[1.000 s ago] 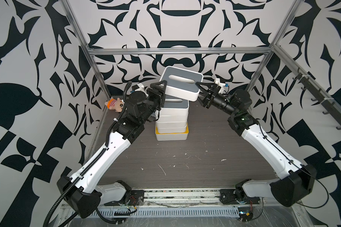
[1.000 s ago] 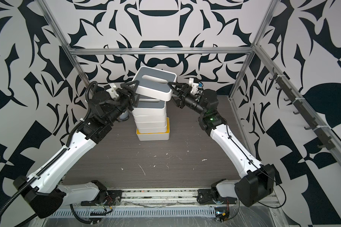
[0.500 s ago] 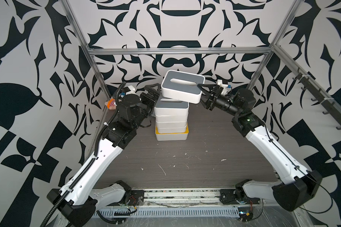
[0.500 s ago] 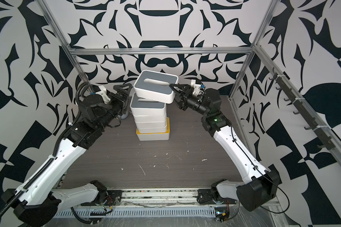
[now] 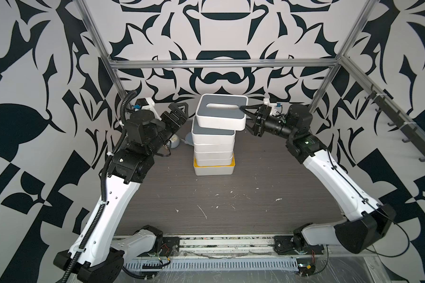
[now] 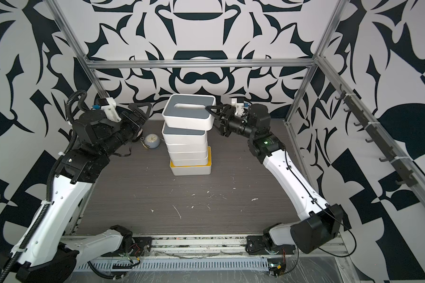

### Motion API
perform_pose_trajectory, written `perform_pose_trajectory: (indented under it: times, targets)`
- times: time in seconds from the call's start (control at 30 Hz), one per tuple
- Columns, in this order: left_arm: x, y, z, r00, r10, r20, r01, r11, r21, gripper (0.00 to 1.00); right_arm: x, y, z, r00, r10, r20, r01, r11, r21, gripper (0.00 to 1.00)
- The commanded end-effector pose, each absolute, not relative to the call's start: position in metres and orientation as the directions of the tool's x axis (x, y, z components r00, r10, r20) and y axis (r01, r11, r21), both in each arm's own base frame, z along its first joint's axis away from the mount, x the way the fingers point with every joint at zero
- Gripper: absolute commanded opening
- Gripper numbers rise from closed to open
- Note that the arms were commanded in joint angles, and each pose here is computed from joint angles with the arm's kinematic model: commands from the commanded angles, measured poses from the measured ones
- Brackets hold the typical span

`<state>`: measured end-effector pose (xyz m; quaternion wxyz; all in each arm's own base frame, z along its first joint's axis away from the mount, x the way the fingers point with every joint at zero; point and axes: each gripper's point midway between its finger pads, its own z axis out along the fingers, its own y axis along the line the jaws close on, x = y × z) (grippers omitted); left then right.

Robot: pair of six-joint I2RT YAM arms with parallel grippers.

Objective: Stack the tissue boxes
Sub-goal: Place the tissue box at the tissue box.

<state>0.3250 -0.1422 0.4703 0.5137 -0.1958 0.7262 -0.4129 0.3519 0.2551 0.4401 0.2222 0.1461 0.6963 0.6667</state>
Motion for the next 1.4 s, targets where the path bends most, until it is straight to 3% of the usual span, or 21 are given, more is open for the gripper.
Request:
perform_pose_trajectory:
  times: [0.0,0.9,1.07,1.37]
  targets:
    - [0.325,-0.15,0.462,-0.452,-0.635,-0.627,0.163,0.632,-0.758,0.99,0.339,0.257,0.491,-0.842,0.488,-0.232,-0.257,0.015,0.966,0.42]
    - [0.37,-0.161,0.425,-0.575,-0.552,-0.604,0.114,0.677,-0.727,0.98,0.364,0.284,0.464,-0.874,0.434,-0.219,-0.227,0.034,0.973,0.42]
    - [0.374,-0.166,0.422,-0.597,-0.534,-0.599,0.125,0.675,-0.727,0.97,0.367,0.286,0.453,-0.882,0.424,-0.208,-0.202,0.059,0.978,0.44]
    - [0.388,-0.179,0.413,-0.641,-0.522,-0.563,0.117,0.658,-0.744,0.95,0.36,0.286,0.44,-0.893,0.401,-0.205,-0.179,0.104,0.978,0.58]
